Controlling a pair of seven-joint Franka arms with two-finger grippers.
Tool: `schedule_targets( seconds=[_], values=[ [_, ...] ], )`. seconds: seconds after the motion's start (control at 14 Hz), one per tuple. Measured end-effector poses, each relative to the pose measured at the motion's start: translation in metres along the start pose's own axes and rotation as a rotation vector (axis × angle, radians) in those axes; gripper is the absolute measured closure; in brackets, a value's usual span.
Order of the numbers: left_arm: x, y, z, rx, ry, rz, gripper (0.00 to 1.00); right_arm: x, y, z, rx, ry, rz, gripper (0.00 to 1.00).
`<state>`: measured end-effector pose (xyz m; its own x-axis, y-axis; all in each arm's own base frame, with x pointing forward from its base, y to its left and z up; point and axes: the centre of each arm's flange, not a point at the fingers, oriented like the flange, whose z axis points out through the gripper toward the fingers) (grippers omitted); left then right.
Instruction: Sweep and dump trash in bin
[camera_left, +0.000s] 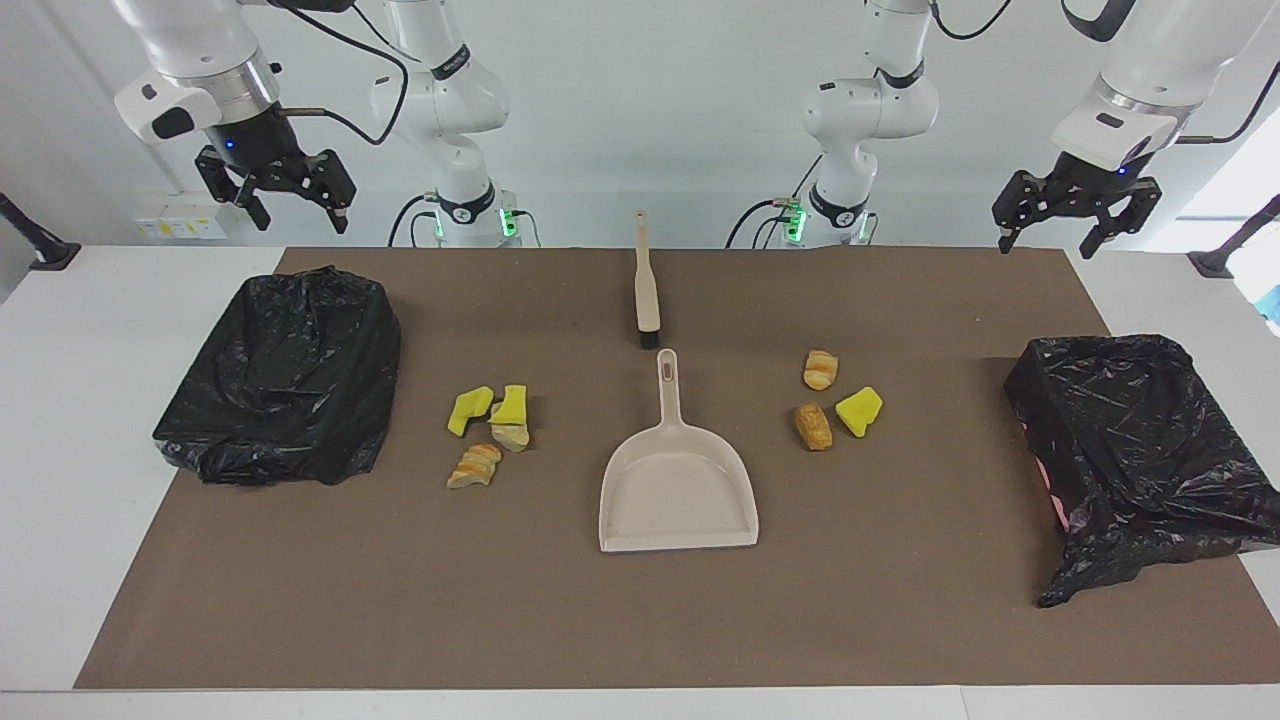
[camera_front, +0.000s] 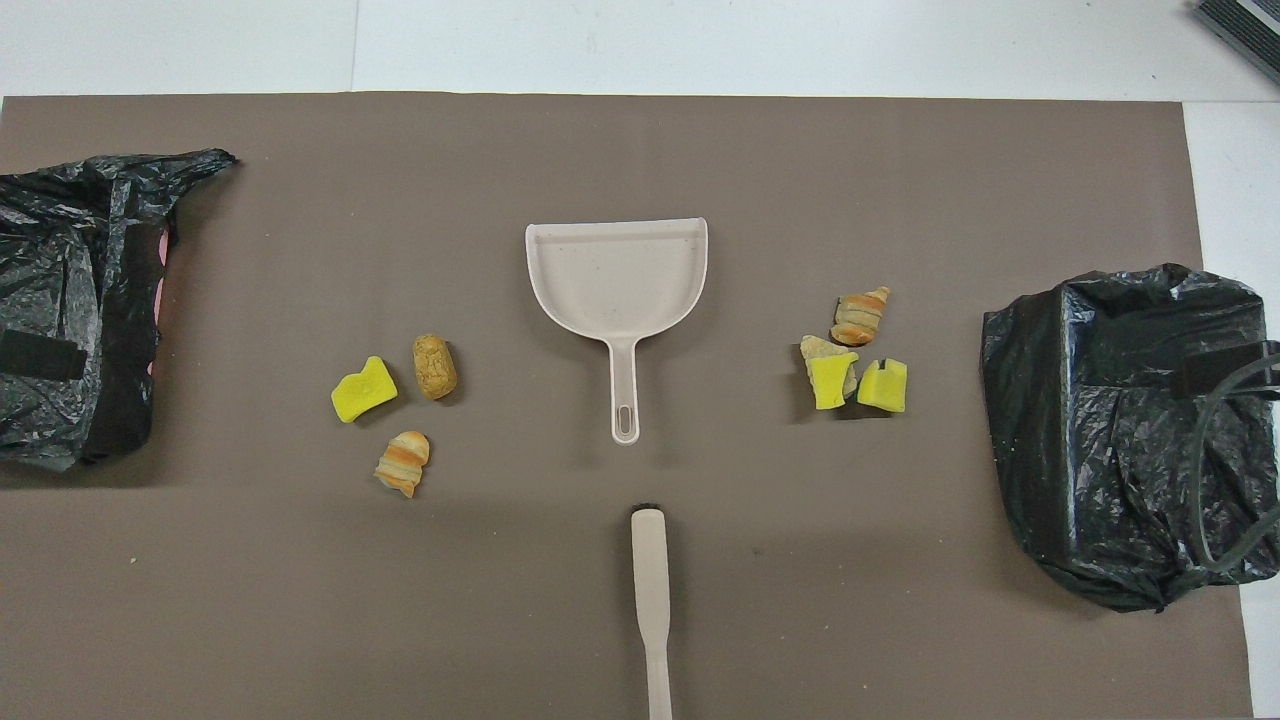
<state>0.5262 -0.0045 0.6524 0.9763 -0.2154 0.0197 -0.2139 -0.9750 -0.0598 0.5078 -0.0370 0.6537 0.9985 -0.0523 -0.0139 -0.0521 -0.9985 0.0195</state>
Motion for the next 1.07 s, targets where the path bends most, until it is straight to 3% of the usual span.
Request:
schedule_targets(
  seconds=[0.71,1.07],
  values=[
    [-0.003,0.010,0.001,-0.010,-0.029,0.016,0.00,0.001,0.000,-0.001,0.000,0.013,0.000,0.00],
    [-0.002,0.021,0.000,-0.060,-0.021,0.028,0.00,0.001,0.000,-0.001,0.000,0.013,0.000,0.00]
  ],
)
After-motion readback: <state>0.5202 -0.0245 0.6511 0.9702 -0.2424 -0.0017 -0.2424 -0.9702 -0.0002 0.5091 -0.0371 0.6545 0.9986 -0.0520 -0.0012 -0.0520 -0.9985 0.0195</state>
